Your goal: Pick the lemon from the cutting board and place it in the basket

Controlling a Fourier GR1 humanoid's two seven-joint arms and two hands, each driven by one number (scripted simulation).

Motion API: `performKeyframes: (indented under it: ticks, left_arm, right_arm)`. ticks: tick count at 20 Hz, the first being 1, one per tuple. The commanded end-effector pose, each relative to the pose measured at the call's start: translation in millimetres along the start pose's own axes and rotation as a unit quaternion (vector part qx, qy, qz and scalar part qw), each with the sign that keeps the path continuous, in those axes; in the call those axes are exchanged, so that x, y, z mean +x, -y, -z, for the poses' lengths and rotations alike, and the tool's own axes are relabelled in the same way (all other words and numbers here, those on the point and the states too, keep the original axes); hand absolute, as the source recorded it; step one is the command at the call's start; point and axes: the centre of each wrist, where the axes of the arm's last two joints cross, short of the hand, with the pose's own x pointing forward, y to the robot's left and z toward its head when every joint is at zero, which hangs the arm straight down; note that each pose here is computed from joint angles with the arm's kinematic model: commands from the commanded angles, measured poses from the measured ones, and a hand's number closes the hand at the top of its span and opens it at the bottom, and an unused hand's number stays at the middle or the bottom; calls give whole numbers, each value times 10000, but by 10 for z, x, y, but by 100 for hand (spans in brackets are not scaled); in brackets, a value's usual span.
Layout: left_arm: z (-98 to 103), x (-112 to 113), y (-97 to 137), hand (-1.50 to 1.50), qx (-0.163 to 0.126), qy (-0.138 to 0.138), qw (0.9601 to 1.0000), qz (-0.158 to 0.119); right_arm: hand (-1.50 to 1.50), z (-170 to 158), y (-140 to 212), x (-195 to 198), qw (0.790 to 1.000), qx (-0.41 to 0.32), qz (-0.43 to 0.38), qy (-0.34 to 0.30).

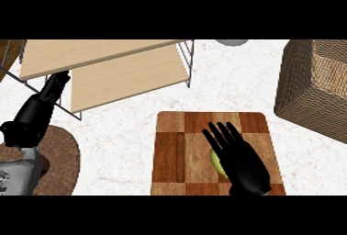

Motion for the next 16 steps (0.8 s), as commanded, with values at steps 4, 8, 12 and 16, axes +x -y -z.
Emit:
performKeyframes:
  ticks: [4,8,12,16]
  left_arm:
    - [53,187,53,0,-64,25,10000,12]
    - [-5,10,45,0,13,12,10000,-67]
    - [-50,45,-48,0,-6,3,10000,15]
    - [185,21,126,0,-15,4,10000,-31]
  right_arm:
    - [-150,158,-237,-156,9999,73,-55,-64]
    - [150,423,-289,17,9988,122,467,13]
    - [150,252,-282,48,10000,-34,38,77]
    - [150,424,-396,-160,9993,-157,-181,291]
